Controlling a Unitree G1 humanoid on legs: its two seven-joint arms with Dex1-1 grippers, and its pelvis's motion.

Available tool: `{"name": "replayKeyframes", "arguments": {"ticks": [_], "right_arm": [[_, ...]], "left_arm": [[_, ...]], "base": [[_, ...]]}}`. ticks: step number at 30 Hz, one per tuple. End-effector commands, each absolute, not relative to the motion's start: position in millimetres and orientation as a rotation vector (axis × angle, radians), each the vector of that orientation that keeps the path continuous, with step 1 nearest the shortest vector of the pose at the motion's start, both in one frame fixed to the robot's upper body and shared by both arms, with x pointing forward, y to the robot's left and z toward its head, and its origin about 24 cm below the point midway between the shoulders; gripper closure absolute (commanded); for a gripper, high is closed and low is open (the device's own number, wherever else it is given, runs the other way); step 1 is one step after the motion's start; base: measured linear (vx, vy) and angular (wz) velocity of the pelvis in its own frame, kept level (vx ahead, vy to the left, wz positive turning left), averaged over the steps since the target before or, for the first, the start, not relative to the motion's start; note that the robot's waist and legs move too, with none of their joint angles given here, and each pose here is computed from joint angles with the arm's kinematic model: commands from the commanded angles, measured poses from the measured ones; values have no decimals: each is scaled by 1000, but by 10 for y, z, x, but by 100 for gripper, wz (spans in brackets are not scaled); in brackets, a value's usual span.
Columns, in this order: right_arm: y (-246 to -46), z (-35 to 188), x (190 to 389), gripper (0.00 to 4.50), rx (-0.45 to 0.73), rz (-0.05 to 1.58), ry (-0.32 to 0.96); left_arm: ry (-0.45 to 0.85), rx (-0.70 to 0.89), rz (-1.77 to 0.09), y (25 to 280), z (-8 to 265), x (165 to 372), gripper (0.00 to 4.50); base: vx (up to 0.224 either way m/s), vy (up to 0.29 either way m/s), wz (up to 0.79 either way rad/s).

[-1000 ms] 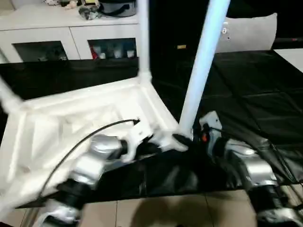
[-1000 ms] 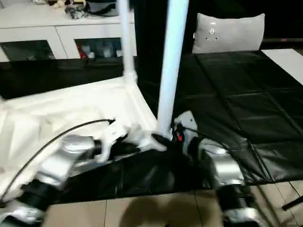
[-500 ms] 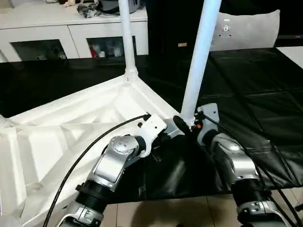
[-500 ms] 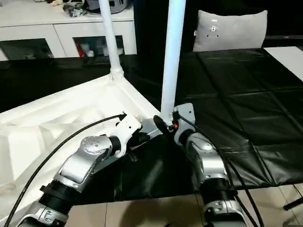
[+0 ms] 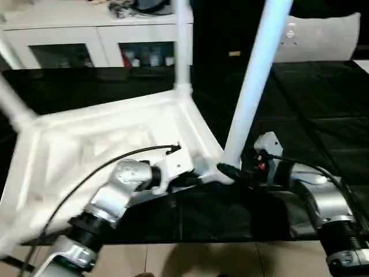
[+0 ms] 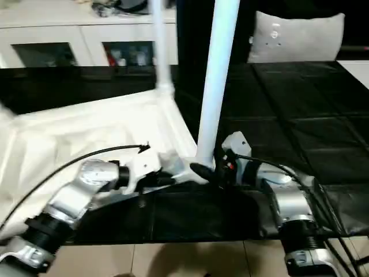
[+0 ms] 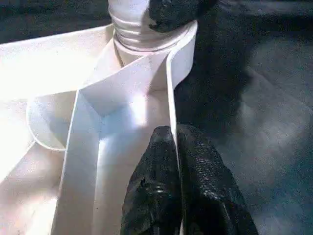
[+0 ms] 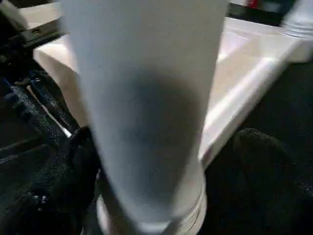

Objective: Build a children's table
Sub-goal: Rotate leg to tighten

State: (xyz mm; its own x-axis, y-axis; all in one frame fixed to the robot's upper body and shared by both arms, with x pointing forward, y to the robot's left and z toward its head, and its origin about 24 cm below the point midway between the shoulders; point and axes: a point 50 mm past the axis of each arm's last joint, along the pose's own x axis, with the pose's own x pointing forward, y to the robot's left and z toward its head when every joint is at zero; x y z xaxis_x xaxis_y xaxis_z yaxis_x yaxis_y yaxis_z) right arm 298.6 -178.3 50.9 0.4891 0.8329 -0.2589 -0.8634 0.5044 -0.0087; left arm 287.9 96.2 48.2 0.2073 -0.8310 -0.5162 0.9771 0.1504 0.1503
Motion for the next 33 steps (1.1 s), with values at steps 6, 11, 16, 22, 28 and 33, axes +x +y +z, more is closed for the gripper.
{"name": "replayKeyframes", "arguments": {"ticks": [6,11,16,22,28,33], "right_arm": [[-1734,641,2850,3,-212,1352,224],[-1713,601,2803,61,-223,1419,264],[-1688,561,2771,101,-202,1464,282],[-1676,537,2738,145,-189,1488,304],[-1667,496,2708,201,-157,1498,323],[-1653,466,2670,212,-132,1507,329]], "left_arm": [[467,634,-1625,1124,386,2741,450],[475,661,-1663,1140,394,2742,450],[474,671,-1687,1137,403,2761,450],[475,665,-1693,1138,391,2769,450],[485,645,-1692,1149,375,2763,450],[481,593,-1692,1133,378,2736,450]], "base": [[0,0,0],[0,0,0],[0,0,0],[0,0,0],[0,0,0],[0,0,0]]}}
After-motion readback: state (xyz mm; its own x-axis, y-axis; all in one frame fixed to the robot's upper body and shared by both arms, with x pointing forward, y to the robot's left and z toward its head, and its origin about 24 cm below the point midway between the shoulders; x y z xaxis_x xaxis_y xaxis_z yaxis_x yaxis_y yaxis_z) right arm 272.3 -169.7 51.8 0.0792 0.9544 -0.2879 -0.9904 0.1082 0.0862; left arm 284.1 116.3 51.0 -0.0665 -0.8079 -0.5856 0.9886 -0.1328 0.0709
